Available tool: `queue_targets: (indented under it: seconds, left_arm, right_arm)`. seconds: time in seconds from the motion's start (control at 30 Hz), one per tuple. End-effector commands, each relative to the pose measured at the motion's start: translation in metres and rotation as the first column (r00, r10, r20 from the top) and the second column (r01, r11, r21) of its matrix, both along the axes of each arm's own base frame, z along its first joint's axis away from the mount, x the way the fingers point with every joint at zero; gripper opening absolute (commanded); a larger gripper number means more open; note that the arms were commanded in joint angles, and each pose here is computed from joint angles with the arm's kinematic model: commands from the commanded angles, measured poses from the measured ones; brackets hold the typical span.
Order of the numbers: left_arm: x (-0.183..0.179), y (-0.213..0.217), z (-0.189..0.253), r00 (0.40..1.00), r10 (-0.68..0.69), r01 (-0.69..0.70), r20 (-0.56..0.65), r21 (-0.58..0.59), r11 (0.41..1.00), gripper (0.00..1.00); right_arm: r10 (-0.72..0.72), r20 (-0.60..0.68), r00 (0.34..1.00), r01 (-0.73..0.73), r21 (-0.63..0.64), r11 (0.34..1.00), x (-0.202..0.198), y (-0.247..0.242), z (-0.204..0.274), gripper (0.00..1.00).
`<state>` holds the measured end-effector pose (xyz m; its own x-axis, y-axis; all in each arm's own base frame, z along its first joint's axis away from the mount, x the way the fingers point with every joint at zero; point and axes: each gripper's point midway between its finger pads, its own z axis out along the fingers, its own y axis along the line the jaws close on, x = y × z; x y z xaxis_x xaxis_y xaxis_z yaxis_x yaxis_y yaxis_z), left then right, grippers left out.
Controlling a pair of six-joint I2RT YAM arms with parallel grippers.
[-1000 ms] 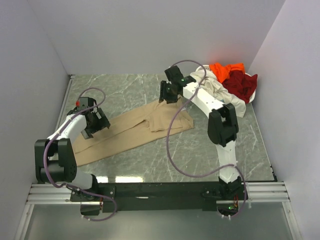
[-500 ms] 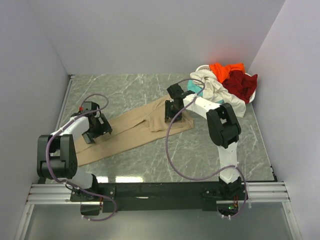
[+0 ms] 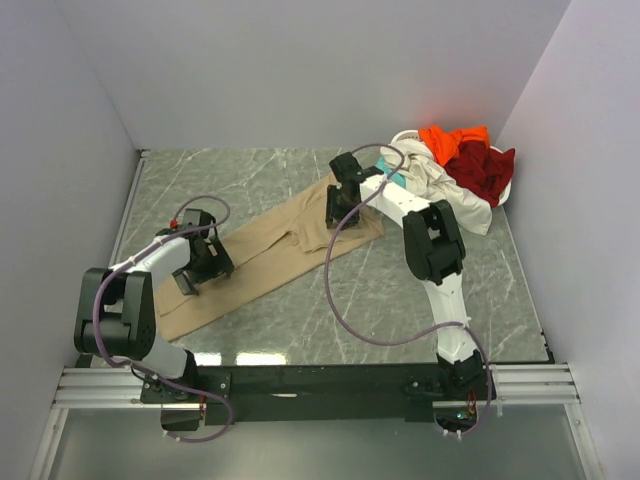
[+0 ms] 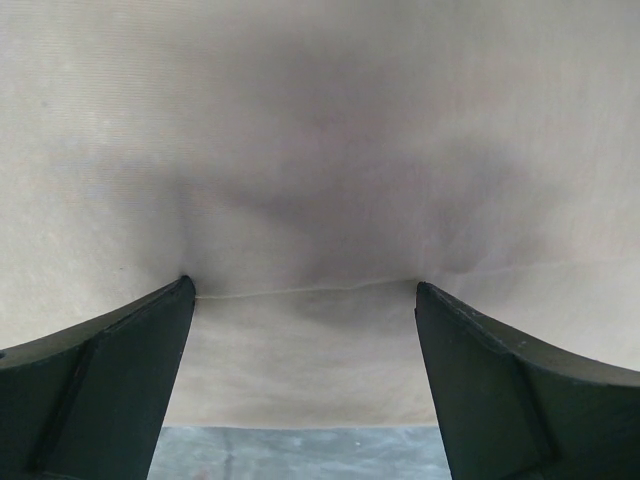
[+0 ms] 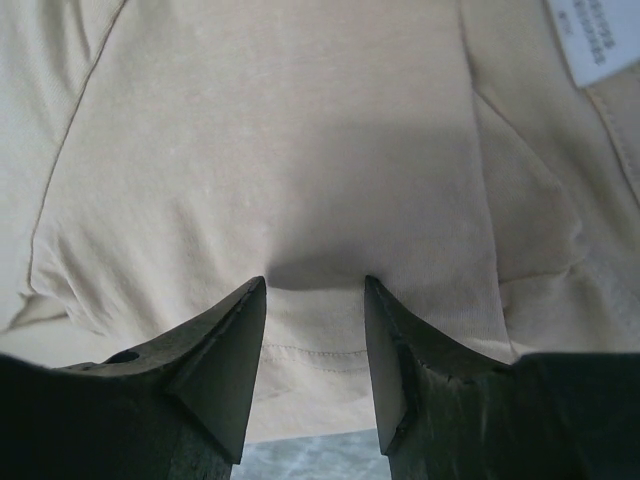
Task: Fold and stack the t-shirts
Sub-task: Fold the tshirt
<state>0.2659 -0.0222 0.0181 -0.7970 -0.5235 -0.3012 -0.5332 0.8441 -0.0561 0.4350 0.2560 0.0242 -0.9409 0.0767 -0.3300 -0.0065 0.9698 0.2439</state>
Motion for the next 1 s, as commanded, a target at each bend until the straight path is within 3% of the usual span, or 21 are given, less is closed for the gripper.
queue_targets:
  seconds: [0.0,0.3,0.57,0.73,0.9,0.97]
  left_arm:
    - [-0.019,-0.024,-0.007,0.999,0.009,-0.013,-0.054,-0.073,0.997,0.98]
    - [-0.041,-0.064,-0.01,0.997,-0.052,0.042,-0.06,-0.155,0.987,0.98]
    - [-0.038,-0.065,0.029,0.997,-0.034,0.045,0.067,-0.167,0.985,0.98]
    - [-0.03,-0.053,0.049,0.993,-0.017,0.03,0.117,-0.108,0.994,0.99]
    - [-0.029,-0.039,0.03,0.998,-0.022,0.022,0.055,-0.008,1.0,0.99]
    - [-0.021,-0.037,0.027,0.996,-0.006,0.007,0.094,-0.004,1.0,0.99]
  right_arm:
    - [-0.046,-0.027,0.999,0.044,-0.095,0.995,0.018,-0.026,-0.03,0.52]
    - [-0.067,0.023,0.998,0.068,-0.03,0.997,0.067,-0.017,-0.015,0.52]
    - [-0.084,0.102,0.991,0.082,0.029,0.996,0.081,-0.009,0.018,0.53]
    - [-0.094,0.186,0.978,0.085,0.055,0.995,0.083,-0.012,0.064,0.54]
    - [-0.077,0.196,0.978,0.068,0.056,0.996,0.062,-0.009,0.077,0.54]
    - [-0.065,0.194,0.979,0.054,0.059,0.997,0.053,-0.006,0.081,0.54]
